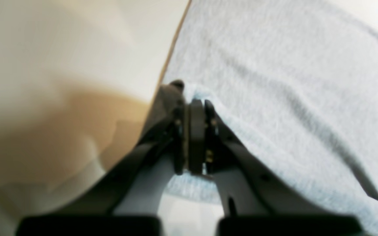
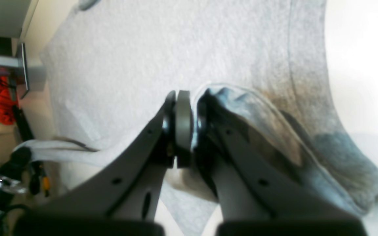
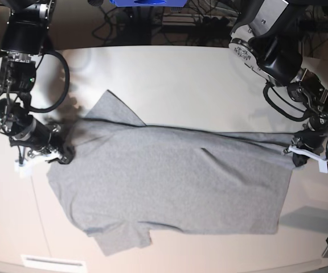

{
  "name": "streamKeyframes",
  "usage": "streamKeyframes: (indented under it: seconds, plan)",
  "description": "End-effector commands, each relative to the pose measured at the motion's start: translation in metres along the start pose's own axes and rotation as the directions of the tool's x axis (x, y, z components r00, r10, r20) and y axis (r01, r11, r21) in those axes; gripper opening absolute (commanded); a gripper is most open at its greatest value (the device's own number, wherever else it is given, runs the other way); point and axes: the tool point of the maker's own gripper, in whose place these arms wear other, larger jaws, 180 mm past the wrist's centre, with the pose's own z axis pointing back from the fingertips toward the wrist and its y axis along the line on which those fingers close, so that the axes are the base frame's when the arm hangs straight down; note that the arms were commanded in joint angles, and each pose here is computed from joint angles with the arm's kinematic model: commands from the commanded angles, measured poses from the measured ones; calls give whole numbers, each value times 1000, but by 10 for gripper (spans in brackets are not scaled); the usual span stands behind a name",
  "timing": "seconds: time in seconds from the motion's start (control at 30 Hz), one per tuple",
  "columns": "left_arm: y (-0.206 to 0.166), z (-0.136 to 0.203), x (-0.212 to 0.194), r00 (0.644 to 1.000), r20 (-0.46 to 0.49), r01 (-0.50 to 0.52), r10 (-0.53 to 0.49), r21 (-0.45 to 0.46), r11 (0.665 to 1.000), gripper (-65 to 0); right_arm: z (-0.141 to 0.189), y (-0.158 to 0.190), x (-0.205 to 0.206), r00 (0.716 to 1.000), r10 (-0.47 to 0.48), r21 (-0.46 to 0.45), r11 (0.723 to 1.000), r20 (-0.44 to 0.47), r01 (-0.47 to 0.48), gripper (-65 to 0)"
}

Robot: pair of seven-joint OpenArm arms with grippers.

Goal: Fold the T-shirt properly
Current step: 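Lower the held edge onto the table and open both grippers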

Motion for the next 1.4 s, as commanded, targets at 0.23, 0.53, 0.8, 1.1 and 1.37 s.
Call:
streamKeyframes:
  seconds: [0.23,0.53,0.8,1.1,1.37]
  plan:
    - [-17,-21,8,998,64,4,1,-79,997,-650,3,-16,30,995,78,-88,993,58,-73,-650]
    - [-21,-26,6,998,58,1,5,-94,996,-650,5,-20,45,984,113,-119,988,138,-97,-650]
    - [-16,-27,1,999,40,0,4,-90,996,-650,5,-20,44,985,109,-122,988,133,-93,-647]
    - [-3,-22,8,999,51,12,-8,-67,998,-375,7,-19,48,982,120,-124,987,144,-103,-438]
    - [4,-12,31,994,101,44,-40,-38,998,-359,36,2,69,950,220,-118,973,223,-198,-434]
